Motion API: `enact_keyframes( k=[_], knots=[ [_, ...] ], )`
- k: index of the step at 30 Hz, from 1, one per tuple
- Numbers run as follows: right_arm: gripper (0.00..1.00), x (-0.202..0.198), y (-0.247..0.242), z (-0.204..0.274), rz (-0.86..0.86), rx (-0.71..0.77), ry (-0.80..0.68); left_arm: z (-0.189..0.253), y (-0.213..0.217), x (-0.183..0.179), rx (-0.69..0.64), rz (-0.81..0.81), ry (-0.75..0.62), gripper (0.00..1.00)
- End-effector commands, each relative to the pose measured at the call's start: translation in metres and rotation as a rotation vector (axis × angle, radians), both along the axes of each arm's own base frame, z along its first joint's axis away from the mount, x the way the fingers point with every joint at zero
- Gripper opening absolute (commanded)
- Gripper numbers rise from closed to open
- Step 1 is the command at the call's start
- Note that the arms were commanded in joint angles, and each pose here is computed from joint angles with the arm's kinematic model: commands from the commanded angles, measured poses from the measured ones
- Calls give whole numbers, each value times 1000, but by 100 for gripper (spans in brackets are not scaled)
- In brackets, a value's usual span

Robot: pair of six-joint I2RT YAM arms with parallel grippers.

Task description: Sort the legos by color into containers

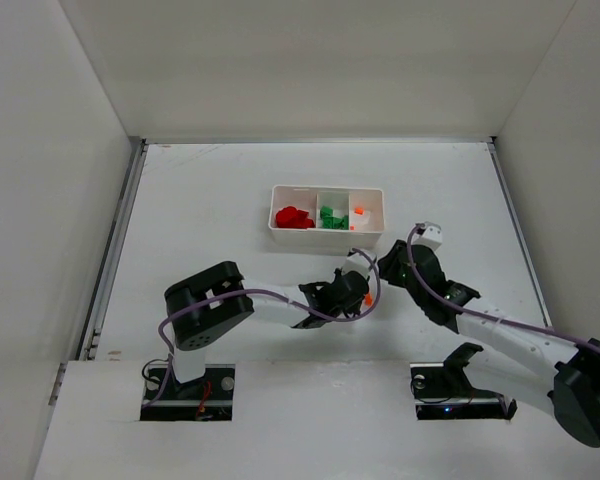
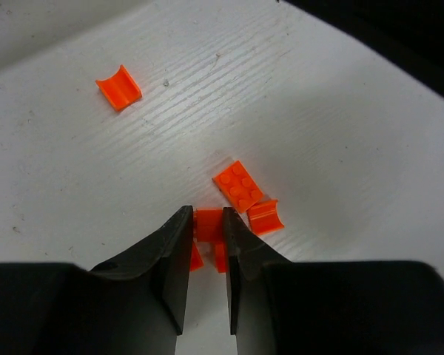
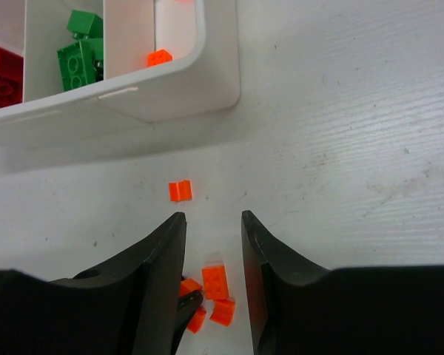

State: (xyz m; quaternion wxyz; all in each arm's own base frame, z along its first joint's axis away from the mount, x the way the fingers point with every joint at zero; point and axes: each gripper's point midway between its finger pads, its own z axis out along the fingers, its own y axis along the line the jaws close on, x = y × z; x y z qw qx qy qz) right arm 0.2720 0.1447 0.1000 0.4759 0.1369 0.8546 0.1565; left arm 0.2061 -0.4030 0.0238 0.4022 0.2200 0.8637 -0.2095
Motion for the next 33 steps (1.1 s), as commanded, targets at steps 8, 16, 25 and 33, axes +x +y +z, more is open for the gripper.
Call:
enact_keyframes(
  k=[8, 16, 25, 33],
  knots=[
    [43, -10, 15, -9, 42, -6, 31, 38, -1, 10, -67, 31, -68, 11],
    [40, -19, 22, -25, 62, -67, 79, 104, 26, 32, -224, 104, -114, 11],
    [41, -35, 39, -43, 114, -91, 133, 159, 30, 92, -341, 195, -171, 12],
    [44, -37, 46, -49, 125, -97, 147, 150, -8, 159, -363, 191, -126, 13]
  ],
)
